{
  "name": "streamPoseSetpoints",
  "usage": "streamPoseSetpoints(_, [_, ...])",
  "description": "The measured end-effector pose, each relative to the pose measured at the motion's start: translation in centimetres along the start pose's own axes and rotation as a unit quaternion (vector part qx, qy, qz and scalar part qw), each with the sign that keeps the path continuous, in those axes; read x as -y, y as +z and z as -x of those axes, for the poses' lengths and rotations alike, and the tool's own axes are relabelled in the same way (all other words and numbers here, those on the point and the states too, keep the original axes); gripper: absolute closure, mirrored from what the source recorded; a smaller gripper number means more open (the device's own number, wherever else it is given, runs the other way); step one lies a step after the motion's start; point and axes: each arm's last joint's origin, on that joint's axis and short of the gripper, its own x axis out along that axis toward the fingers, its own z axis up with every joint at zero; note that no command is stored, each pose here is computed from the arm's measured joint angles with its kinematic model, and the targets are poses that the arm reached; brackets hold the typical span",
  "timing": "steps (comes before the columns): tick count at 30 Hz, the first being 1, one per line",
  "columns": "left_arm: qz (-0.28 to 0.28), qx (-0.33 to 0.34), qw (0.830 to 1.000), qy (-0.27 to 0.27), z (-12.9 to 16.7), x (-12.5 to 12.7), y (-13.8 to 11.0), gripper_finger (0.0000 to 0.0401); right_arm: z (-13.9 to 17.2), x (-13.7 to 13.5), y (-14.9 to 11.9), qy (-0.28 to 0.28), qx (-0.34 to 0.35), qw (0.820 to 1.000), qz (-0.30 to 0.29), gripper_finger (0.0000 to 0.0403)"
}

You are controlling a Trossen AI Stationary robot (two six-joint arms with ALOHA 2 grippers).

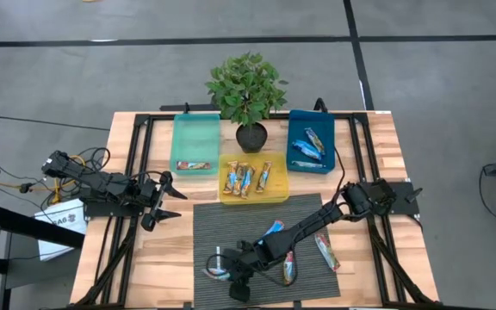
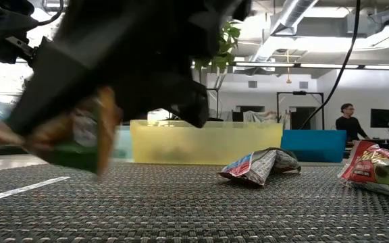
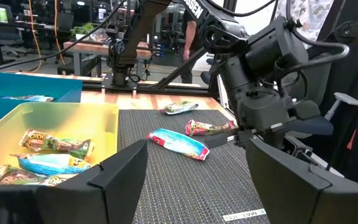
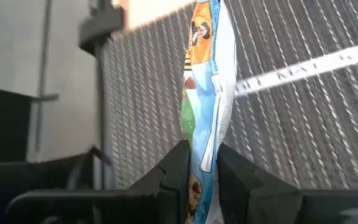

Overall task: Pick and place Granola Bars by type
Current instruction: Put the orange granola bar into the yellow bin

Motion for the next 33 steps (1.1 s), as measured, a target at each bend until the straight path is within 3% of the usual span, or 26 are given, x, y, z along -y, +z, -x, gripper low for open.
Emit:
streamPoseSetpoints(9, [0.0, 0.0, 1.0, 0.0, 0.0, 0.0, 0.0, 0.0136, 2.2, 0.0, 2.0, 0.012, 0.036, 0.999, 0.002, 0.0349])
streamPoseSetpoints(24, [0.0, 0.0, 1.0, 0.0, 0.0, 0.0, 0.0, 0.0136, 10.9, -0.3, 4.9, -0.055, 0.116, 0.992, 0.006, 0.0349])
streamPoseSetpoints(33, [0.0, 0.0, 1.0, 0.001, 0.0, 0.0, 0.0, 0.0136, 15.7, -0.6, 6.1, -0.047, 0.147, 0.988, 0.012, 0.0349])
